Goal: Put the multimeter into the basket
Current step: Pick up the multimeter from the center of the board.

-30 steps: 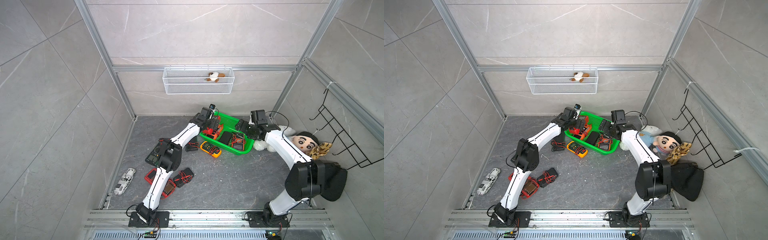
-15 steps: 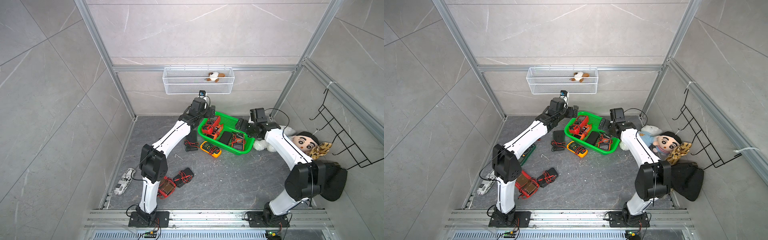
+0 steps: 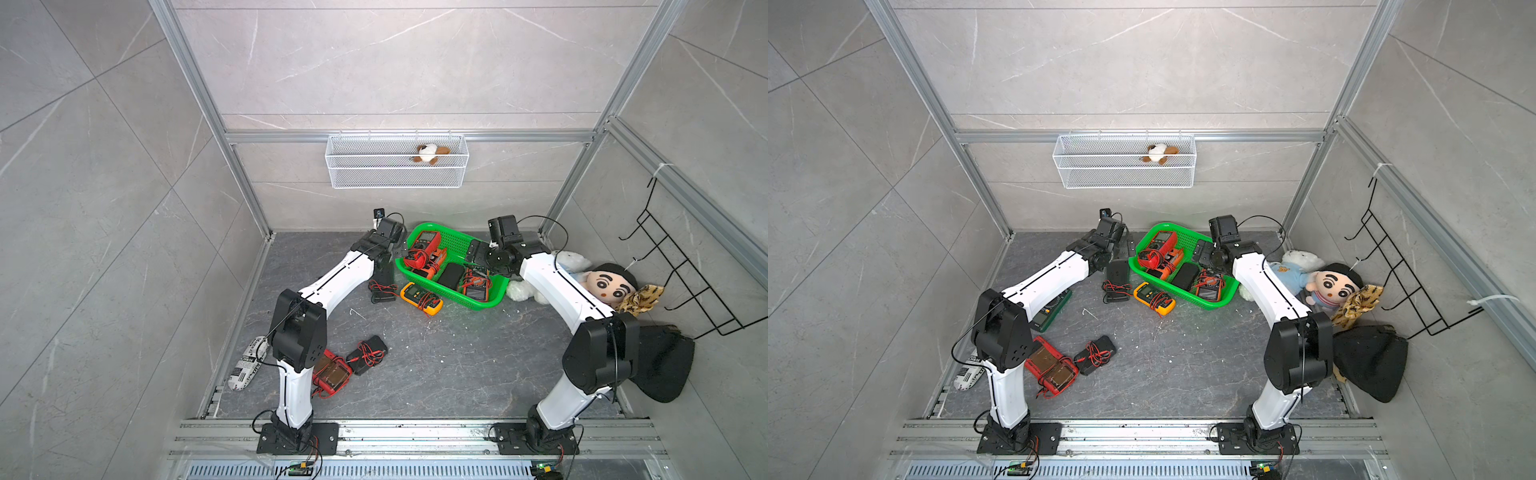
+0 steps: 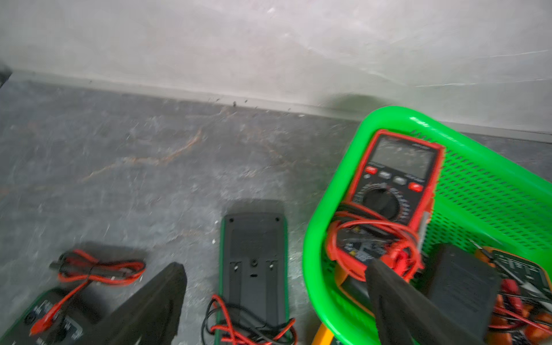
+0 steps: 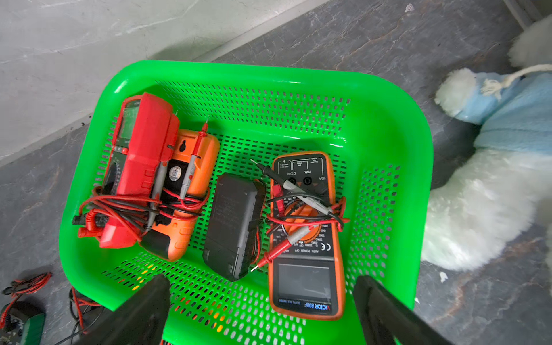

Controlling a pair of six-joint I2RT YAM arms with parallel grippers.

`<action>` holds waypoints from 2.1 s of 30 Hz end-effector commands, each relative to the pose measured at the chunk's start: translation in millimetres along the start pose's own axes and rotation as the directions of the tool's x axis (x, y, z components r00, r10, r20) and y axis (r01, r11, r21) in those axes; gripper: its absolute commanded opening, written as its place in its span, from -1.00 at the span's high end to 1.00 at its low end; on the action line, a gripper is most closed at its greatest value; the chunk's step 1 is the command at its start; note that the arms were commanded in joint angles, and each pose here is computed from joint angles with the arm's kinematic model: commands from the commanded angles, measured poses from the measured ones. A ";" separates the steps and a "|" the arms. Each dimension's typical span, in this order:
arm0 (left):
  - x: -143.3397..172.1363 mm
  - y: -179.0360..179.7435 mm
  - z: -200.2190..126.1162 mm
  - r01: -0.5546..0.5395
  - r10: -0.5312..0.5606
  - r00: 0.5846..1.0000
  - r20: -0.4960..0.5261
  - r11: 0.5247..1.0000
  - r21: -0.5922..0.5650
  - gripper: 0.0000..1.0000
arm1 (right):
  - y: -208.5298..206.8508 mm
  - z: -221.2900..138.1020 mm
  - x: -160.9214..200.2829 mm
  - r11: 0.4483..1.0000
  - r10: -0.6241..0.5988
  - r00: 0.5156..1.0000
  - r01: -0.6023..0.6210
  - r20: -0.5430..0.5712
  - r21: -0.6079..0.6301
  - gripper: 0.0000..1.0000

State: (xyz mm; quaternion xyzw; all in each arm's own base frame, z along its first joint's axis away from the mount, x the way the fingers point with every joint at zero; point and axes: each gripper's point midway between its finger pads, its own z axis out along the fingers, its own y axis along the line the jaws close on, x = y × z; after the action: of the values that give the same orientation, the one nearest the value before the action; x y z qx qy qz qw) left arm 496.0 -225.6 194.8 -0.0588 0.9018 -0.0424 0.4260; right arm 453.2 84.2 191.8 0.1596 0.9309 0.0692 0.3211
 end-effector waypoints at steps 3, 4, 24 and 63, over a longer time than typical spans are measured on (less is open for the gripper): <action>7.5 47.4 -1.3 0.156 -0.161 0.986 -0.046 0.984 -0.084 -0.97 | -3.0 -1.9 -2.4 0.999 -0.009 1.000 0.009 0.001 0.044 -1.00; 13.2 52.6 3.5 0.167 -0.174 0.983 -0.066 0.981 -0.093 -0.99 | -3.1 -1.3 -1.7 0.999 -0.010 1.000 0.010 0.000 0.048 -1.00; 80.2 30.0 77.2 0.148 -0.148 0.939 -0.312 0.989 -0.023 -0.99 | -1.1 0.1 2.0 0.999 -0.013 1.000 0.013 -0.017 0.049 -1.00; 165.8 41.3 66.4 -0.166 0.144 0.851 -0.506 0.986 0.000 -0.96 | 16.9 11.1 8.2 0.999 -0.032 0.999 0.032 -0.027 0.028 -1.00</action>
State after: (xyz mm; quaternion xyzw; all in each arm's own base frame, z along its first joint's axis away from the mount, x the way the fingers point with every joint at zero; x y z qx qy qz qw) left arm 462.4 -228.3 47.0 -0.0052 0.9716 -0.0694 0.2260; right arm 450.5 98.5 177.3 0.1454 0.9415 0.0512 0.2998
